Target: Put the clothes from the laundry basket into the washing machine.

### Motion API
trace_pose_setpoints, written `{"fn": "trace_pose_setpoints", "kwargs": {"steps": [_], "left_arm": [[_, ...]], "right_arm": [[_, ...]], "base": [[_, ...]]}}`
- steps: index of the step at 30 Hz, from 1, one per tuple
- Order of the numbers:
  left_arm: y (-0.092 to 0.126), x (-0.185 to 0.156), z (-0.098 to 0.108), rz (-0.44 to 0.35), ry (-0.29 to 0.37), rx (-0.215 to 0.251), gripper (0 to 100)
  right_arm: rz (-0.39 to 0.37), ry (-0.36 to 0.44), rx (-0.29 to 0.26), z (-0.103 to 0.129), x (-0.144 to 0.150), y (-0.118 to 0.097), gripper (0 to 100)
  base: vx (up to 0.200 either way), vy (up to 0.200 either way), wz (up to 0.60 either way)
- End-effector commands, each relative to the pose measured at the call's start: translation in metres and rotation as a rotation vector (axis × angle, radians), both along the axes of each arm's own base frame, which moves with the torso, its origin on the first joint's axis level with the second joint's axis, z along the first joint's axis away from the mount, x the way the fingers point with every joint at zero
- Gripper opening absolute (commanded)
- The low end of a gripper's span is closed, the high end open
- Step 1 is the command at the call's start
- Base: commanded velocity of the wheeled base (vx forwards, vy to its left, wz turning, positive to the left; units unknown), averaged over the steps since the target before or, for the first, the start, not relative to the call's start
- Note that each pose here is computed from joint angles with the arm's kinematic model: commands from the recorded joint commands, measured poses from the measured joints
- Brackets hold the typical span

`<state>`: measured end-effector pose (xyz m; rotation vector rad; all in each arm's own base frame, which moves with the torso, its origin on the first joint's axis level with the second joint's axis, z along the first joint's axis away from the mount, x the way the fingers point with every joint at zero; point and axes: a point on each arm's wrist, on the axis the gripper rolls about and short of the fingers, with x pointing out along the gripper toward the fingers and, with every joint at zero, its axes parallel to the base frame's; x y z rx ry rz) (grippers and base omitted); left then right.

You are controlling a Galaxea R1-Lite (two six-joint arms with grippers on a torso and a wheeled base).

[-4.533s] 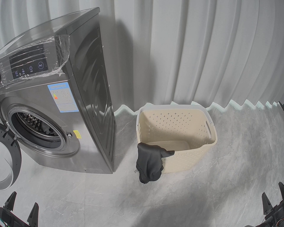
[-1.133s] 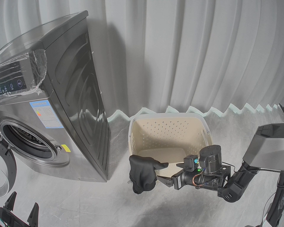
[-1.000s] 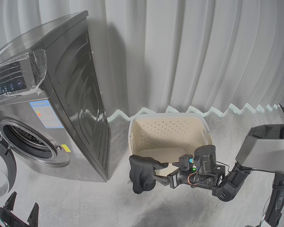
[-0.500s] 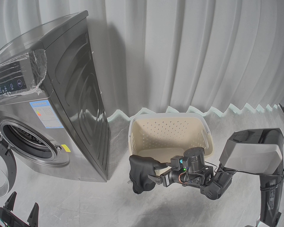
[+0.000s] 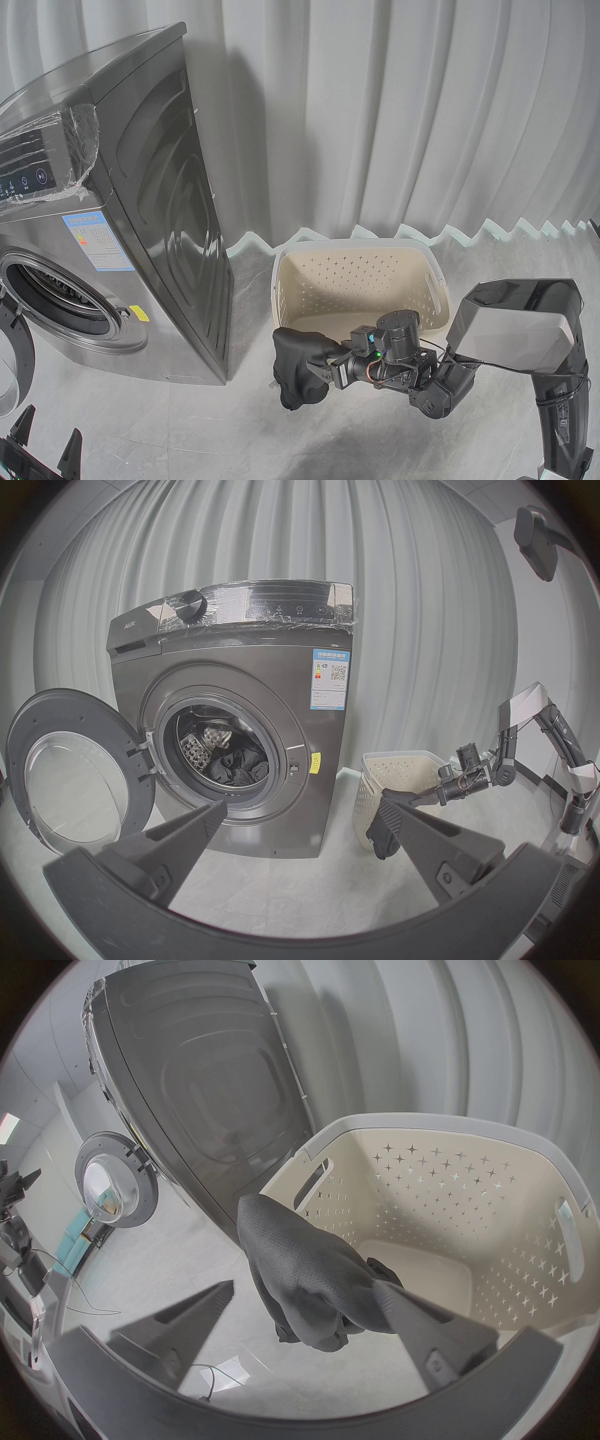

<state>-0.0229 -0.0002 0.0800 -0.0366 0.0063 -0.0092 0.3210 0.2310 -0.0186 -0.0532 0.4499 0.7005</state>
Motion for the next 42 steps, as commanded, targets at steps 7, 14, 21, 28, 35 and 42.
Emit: {"fn": "trace_pose_setpoints", "kwargs": {"steps": [7,14,21,28,35,42], "left_arm": [[0.0,0.0,-0.005,0.0,0.0,0.0,100],[0.0,0.0,-0.005,0.0,0.0,0.0,100],[0.0,0.0,-0.005,0.0,0.0,0.0,100],[0.0,0.0,-0.005,0.0,0.0,0.0,100],[0.0,0.0,-0.005,0.0,0.0,0.0,100],[0.0,0.0,-0.005,0.0,0.0,0.0,100]], "right_arm": [[0.006,-0.002,0.001,-0.001,-0.001,0.002,0],[0.006,-0.001,0.0,0.001,-0.005,-0.001,0],[-0.023,0.001,-0.022,0.009,-0.009,-0.02,0],[-0.021,-0.003,-0.021,0.006,-0.007,-0.018,100],[-0.006,-0.007,-0.023,0.0,-0.004,-0.012,100],[0.005,-0.021,-0.022,-0.01,0.005,-0.005,100]], "base": [[0.0,0.0,0.0],[0.0,0.0,0.0],[0.0,0.0,0.0],[0.0,0.0,0.0],[0.0,0.0,0.0],[0.0,0.0,0.0]]}}
